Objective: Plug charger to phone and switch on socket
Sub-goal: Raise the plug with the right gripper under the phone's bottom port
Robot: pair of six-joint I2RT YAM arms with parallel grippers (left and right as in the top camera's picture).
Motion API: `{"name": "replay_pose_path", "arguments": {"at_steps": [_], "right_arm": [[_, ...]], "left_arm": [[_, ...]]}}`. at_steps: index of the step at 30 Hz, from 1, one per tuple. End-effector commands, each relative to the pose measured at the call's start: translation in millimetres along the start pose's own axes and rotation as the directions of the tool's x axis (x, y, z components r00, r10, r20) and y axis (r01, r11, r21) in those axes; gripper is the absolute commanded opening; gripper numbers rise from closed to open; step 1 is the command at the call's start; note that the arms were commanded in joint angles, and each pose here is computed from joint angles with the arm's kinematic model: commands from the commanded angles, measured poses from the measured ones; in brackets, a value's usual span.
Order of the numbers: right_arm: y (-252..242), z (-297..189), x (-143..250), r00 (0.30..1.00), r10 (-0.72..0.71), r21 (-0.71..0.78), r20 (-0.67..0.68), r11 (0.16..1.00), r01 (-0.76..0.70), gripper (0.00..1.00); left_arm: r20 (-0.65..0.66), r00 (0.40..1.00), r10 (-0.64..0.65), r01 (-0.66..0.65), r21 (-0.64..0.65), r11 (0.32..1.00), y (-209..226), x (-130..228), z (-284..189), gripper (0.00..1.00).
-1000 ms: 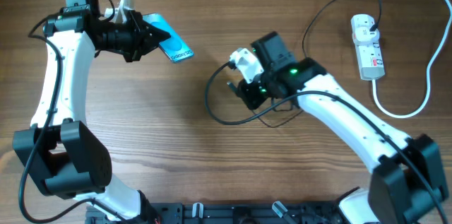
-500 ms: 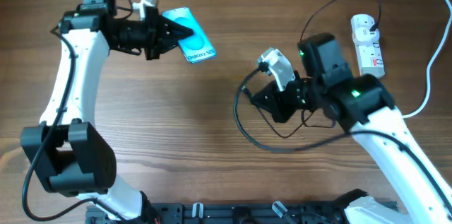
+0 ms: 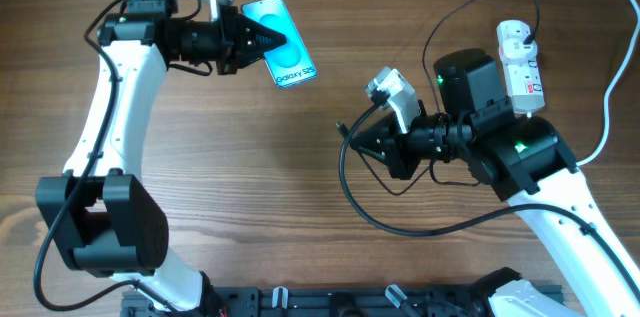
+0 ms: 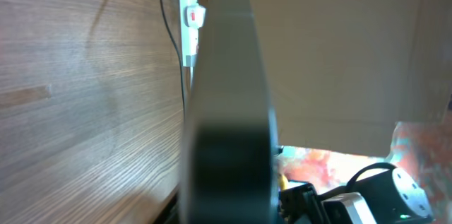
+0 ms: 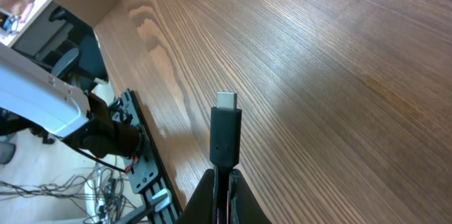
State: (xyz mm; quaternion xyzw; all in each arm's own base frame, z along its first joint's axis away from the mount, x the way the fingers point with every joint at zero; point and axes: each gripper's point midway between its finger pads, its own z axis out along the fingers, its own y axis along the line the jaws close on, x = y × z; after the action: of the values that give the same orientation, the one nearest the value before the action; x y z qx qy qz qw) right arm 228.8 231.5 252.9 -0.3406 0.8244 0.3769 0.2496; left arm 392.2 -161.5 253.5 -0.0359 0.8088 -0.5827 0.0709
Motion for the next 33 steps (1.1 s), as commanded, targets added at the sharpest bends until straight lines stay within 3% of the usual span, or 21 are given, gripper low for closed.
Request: {"name": "replay_pose_path", "arguments": {"at_steps": [1, 6, 11, 29, 33], "right_arm": [[1.3, 3.6, 2.0, 0.997, 0.073, -0.027, -0.015, 0.997, -0.073, 0.04], [-9.3, 16.8, 10.7, 0.977, 0.199, -0.020, -0.072, 0.979, -0.201, 0.04], [-22.5, 31.9, 7.2, 0.968, 0.238, -0.017, -0.079, 0.971, -0.240, 0.04], [-23.0, 40.3, -14.2, 0.967, 0.254, -0.077, -0.020, 0.964, -0.255, 0.04], [-35.9, 41.0, -13.9, 0.958, 0.286, -0.002, -0.004, 0.958, -0.287, 0.04]], "left_arm": [[-0.033, 0.993, 0.114, -0.112, 0.058, 0.992, -27.3, 11.4, 9.2, 0.04], [-0.044, 0.987, 0.156, -0.153, 0.069, 0.986, -32.7, 13.3, 17.5, 0.04], [-0.041, 0.987, 0.155, -0.152, 0.063, 0.986, -31.7, 12.9, 17.6, 0.04], [-0.035, 0.992, 0.122, -0.121, 0.010, 0.993, -21.8, 12.6, 17.9, 0.04], [-0.053, 0.991, 0.126, -0.125, 0.012, 0.992, -24.0, 17.5, 24.4, 0.04]]}}
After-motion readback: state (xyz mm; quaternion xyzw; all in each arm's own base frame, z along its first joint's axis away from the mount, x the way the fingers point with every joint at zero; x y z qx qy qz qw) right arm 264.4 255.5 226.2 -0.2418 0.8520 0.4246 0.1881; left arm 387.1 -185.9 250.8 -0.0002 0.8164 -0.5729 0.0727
